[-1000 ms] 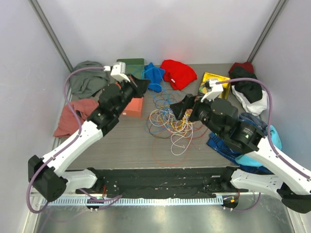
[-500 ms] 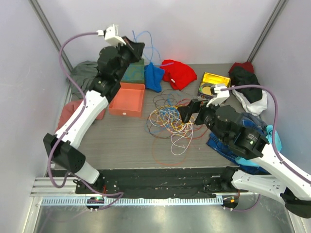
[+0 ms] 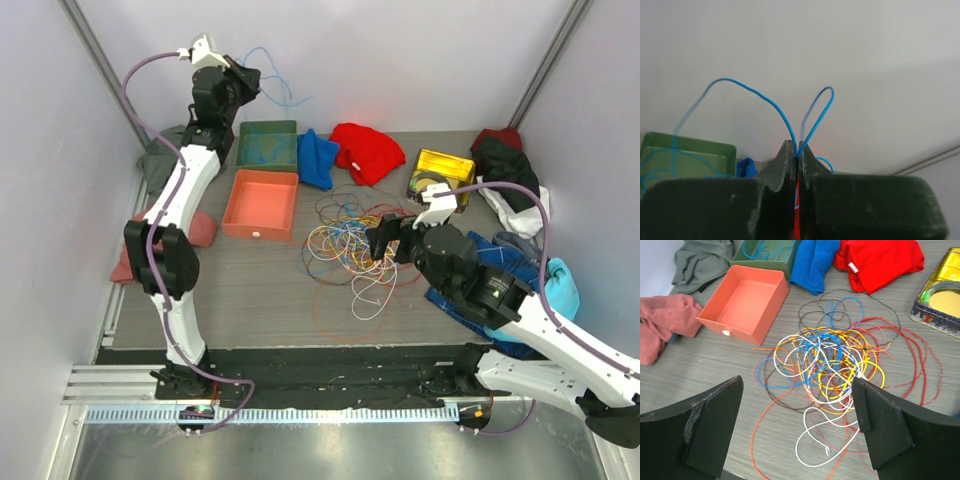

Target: Untangle the cables

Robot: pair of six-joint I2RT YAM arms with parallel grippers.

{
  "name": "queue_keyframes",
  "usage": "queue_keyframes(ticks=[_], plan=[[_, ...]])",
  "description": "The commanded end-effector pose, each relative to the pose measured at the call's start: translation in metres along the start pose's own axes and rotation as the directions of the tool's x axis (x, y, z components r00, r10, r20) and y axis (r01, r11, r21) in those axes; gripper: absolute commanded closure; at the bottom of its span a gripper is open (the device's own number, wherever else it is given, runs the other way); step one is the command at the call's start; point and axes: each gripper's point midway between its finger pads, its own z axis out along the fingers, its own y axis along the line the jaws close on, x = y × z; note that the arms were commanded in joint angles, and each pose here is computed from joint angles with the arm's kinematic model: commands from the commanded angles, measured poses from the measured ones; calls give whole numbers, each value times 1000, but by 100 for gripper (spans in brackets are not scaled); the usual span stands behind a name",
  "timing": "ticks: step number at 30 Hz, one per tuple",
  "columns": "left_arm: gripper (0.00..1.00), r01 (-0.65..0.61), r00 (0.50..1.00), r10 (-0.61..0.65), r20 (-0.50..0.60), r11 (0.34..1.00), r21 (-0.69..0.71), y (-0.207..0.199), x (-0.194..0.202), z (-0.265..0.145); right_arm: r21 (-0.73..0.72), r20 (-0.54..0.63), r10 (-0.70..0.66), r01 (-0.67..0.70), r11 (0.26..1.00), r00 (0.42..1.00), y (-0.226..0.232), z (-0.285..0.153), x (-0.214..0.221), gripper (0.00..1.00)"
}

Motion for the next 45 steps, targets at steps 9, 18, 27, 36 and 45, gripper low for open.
queue_keyframes(ticks=[9,18,27,36,45], plan=[[100,75,997,-74,-14,989,123,24,35,58,98,42,-53,49,994,998,-13,23,9,0],[100,101,994,-99,-40,993,61,46,59,43,124,46,-71,65,990,996,-17,30,11,0],[100,84,996,-91,-21,974,-209,121,54,25,139,74,-53,42,989,996,-27,20,9,0],[100,-182,982,188,-7,937,-297,136,37,30,159,72,-62,49,986,995,-32,20,12,0],[100,-493,864,500,-65,810,-320,123,73,47,193,37,-106,97,976,994,-33,32,19,0]])
